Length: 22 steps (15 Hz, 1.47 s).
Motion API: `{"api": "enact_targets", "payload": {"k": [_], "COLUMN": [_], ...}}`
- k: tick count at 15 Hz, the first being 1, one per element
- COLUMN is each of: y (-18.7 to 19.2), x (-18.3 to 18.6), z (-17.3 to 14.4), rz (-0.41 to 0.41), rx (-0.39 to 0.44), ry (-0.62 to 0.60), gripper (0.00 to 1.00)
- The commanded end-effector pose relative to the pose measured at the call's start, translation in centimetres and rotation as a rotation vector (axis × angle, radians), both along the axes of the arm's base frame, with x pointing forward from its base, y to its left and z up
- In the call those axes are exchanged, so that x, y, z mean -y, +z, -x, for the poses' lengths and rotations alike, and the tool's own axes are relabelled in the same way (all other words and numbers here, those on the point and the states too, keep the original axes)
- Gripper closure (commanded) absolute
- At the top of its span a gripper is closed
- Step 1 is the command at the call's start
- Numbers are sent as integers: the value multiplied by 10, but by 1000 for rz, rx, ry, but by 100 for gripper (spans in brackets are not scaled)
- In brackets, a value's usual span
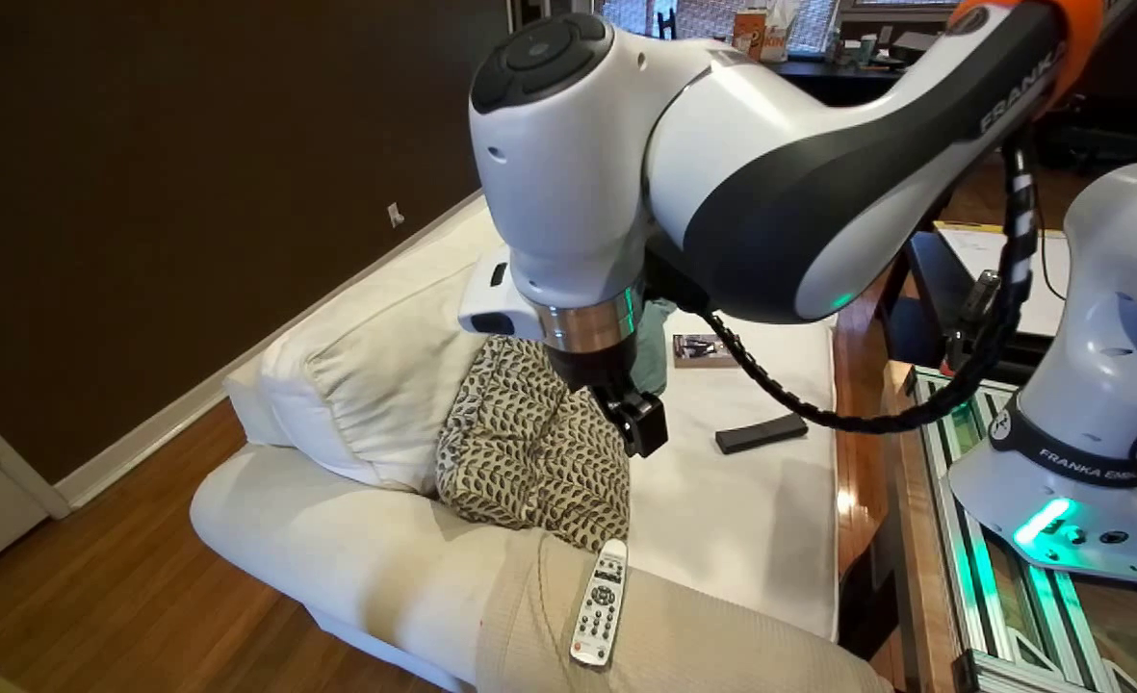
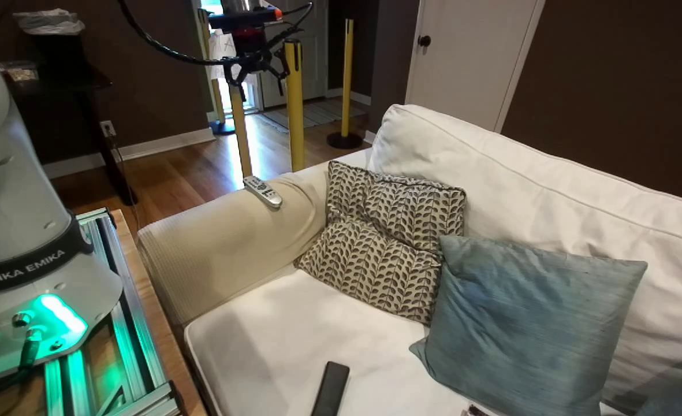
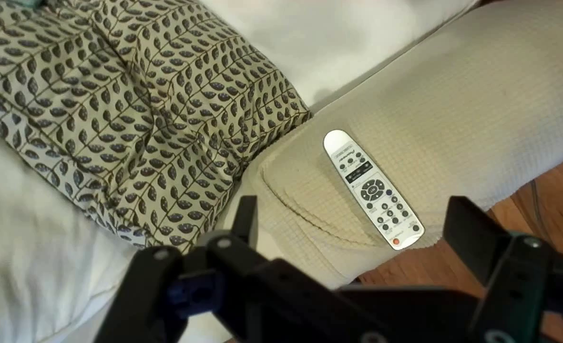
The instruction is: Put the grey remote control on the backrest of the sofa.
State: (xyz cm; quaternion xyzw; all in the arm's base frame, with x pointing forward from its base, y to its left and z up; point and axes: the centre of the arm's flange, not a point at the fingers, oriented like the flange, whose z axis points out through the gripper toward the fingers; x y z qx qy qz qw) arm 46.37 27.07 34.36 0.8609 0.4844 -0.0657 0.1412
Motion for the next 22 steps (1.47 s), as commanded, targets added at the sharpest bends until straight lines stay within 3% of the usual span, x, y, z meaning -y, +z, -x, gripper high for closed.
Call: {"api": "enact_targets", "payload": {"k": [1,4,12,14,22], "y": [-16,-35,-35,-53,-106], "x": [-7,-9,-7,-6,-5], "z": [-11,-12,-8,-9,-12], "rz": [3,1,-1,-18,-92], "rx": [-20,-57,-75,-80,10], "ry": [172,241,217,252,420], "gripper": [0,0,0,0,0]}}
